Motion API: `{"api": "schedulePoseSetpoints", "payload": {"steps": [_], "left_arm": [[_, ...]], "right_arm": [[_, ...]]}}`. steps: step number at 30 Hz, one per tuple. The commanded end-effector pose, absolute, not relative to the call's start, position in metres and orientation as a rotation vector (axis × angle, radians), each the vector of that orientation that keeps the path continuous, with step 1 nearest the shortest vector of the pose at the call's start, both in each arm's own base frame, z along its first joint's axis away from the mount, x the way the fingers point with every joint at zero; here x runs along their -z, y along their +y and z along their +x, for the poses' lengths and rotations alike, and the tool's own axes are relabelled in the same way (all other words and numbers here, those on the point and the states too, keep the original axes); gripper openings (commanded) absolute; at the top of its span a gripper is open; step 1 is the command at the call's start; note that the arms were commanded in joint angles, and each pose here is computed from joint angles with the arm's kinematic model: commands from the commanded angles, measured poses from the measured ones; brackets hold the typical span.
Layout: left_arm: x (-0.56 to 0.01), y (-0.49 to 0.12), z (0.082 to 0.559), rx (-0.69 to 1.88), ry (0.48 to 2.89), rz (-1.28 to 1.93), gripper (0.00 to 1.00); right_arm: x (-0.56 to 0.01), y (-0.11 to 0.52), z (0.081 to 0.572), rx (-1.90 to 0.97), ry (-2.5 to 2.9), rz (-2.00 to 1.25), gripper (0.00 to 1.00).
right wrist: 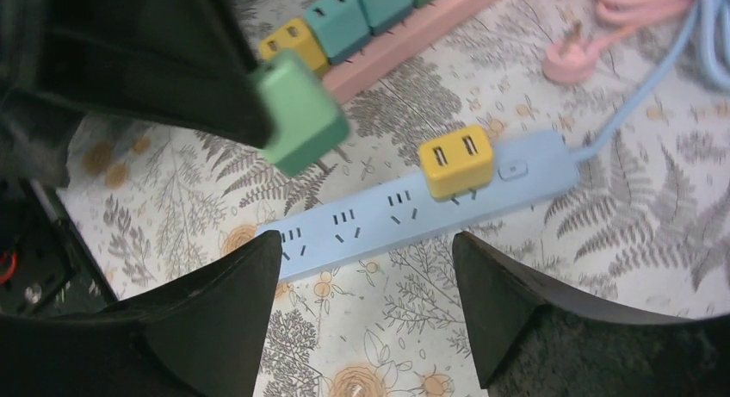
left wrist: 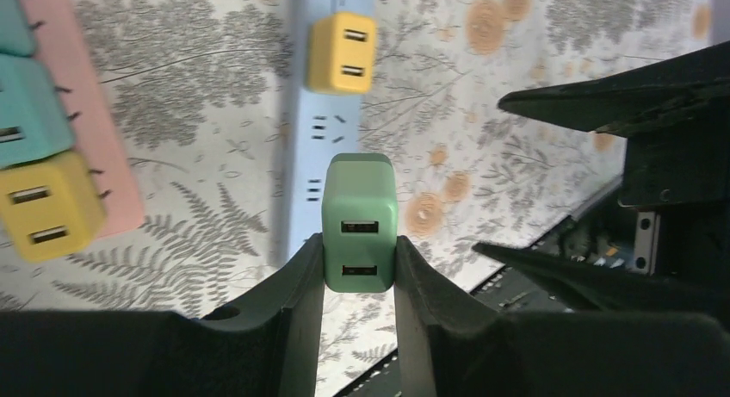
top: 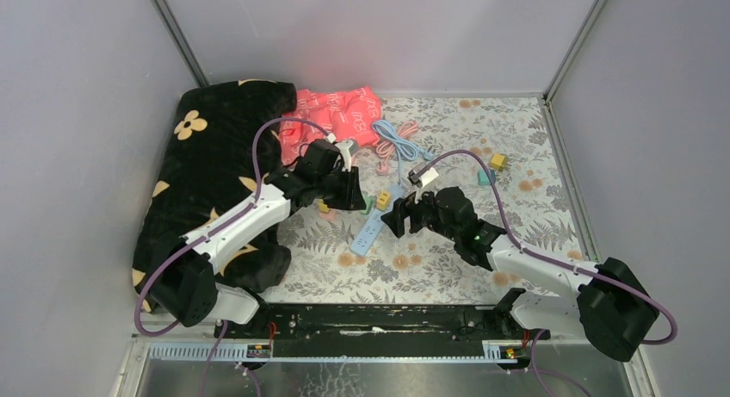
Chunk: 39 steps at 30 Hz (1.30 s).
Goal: Insert the plug
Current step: Insert the plug into the socket.
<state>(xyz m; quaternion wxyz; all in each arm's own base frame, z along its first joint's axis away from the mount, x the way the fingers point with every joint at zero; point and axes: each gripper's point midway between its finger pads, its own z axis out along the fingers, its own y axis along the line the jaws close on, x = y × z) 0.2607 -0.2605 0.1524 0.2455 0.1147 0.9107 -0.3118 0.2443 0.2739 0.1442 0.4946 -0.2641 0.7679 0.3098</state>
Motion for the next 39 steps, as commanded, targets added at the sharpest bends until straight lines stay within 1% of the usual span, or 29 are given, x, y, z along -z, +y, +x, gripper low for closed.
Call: {"api": "schedulePoseSetpoints", "payload": {"steps": [1, 4, 10, 13, 27, 34, 39], "left_arm": [[-0.151, -0.238, 0.273, 0.650, 2.475, 0.348, 0.00], [-0.146, -0.235, 0.276, 0.619, 2.485, 0.345, 0.00], [-0.140, -0.243, 0.279, 0.595, 2.485, 0.368, 0.00], [-0.139, -0.251, 0.279, 0.599, 2.474, 0.399, 0.00], [-0.125, -0.274, 0.279, 0.508, 2.484, 0.518, 0.00], [-0.120, -0.274, 0.279, 0.483, 2.500, 0.526, 0.00], [-0.115, -0.277, 0.277, 0.481, 2.520, 0.541, 0.00]], "right_arm": [[-0.139, 0.264, 0.263, -0.740, 1.976, -0.283, 0.80], [-0.126, 0.254, 0.268, -0.723, 2.022, -0.093, 0.77], [-0.110, 0.258, 0.272, -0.747, 2.096, 0.048, 0.73], [-0.100, 0.262, 0.273, -0.774, 2.125, 0.121, 0.69], [-0.066, 0.273, 0.280, -0.911, 2.198, 0.299, 0.53], [-0.058, 0.283, 0.281, -1.002, 2.219, 0.325, 0.51], [-0.041, 0.279, 0.283, -0.989, 2.248, 0.401, 0.46]]}}
